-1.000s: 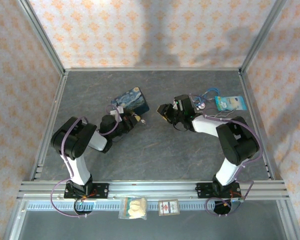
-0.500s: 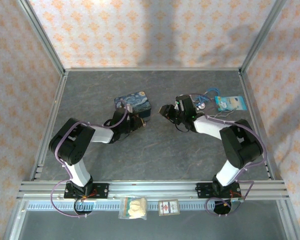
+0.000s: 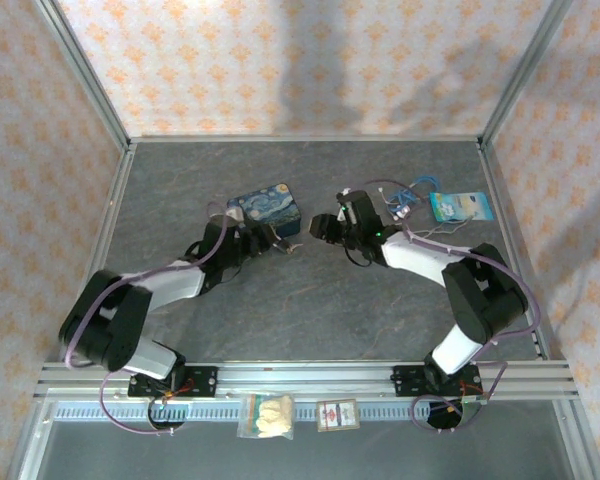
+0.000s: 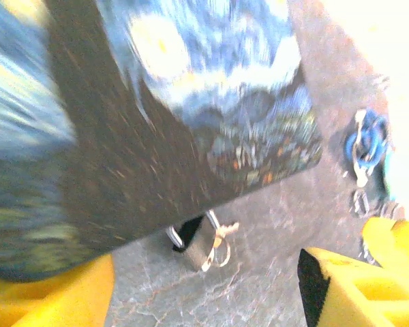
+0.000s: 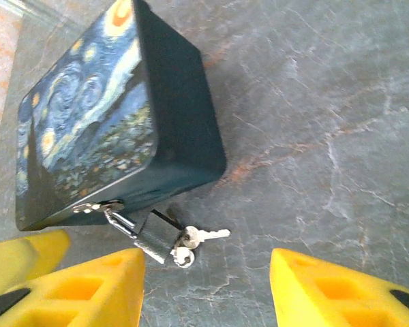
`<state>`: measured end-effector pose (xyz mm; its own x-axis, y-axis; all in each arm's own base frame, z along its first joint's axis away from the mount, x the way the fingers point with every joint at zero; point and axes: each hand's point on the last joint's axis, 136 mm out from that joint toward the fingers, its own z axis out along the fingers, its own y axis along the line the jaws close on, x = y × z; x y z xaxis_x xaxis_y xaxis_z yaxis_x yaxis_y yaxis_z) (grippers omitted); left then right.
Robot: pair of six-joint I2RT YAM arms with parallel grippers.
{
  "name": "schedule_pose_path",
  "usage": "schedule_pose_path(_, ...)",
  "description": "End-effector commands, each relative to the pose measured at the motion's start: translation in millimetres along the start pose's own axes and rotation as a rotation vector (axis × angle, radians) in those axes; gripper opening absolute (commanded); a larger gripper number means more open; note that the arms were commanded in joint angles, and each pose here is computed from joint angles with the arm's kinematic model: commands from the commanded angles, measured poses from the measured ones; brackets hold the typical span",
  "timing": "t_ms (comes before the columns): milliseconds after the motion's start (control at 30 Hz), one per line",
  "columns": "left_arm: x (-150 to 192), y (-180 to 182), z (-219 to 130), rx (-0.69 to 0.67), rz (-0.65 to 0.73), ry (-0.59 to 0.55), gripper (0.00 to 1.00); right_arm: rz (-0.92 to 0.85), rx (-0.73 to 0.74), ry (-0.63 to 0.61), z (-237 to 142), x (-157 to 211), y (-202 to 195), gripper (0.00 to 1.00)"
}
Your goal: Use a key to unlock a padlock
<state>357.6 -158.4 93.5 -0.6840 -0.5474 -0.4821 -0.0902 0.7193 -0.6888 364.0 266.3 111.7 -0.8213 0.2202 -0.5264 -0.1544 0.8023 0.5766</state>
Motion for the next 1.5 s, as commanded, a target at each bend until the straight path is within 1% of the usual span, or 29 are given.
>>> schedule_pose_path(0,-20.9,20.4,-18.6,-0.054,-0.058,-0.093,0.72,-0.143,0.0,0.006,6.7,-2.2,14.5,0.51)
schedule_pose_path(67,-34.7,26.2,-28.4,-0.051,-0.086,-0.146,0.72,-0.24,-0.011,0.043,14.5,7.9,27.3,0.51)
schedule_pose_path(133,-44.8,32.0,-34.8,-0.053,-0.108,-0.186,0.73,-0.342,0.009,0.075,24.6,18.2,37.4,0.5)
schedule_pose_path(233,-58.3,41.9,-40.7,-0.056,-0.148,-0.23,0.73,-0.477,0.068,0.125,42.4,34.8,48.1,0.5)
schedule_pose_path(300,-64.7,44.7,-43.9,-0.032,-0.181,-0.25,0.73,-0.553,0.103,0.149,52.1,44.4,55.3,0.49)
schedule_pose_path(433,-71.5,51.5,-49.8,-0.024,-0.21,-0.282,0.73,-0.626,0.149,0.16,67.0,57.7,61.0,0.5)
schedule_pose_path(600,-72.2,58.8,-52.4,-0.015,-0.239,-0.297,0.73,-0.699,0.294,0.121,82.0,53.6,48.6,0.5)
schedule_pose_path(667,-70.1,60.4,-51.0,-0.008,-0.251,-0.292,0.73,-0.72,0.327,0.094,85.0,49.9,45.5,0.51)
schedule_pose_path(867,-65.3,58.9,-43.4,0.039,-0.291,-0.274,0.73,-0.761,0.306,0.041,93.4,52.8,42.7,0.49)
schedule_pose_path(1067,-67.2,54.0,-37.5,0.08,-0.31,-0.268,0.72,-0.825,0.226,-0.017,93.9,60.7,42.5,0.41)
schedule_pose_path(1200,-68.1,52.8,-38.3,0.089,-0.305,-0.276,0.71,-0.861,0.192,0.002,97.0,67.3,43.8,0.41)
schedule_pose_path(1300,-67.8,51.0,-39.4,0.095,-0.291,-0.274,0.71,-0.881,0.167,0.015,99.4,73.9,43.5,0.44)
schedule_pose_path(1467,-65.9,50.9,-41.7,0.091,-0.267,-0.273,0.71,-0.919,0.158,-0.01,104.0,75.2,41.7,0.46)
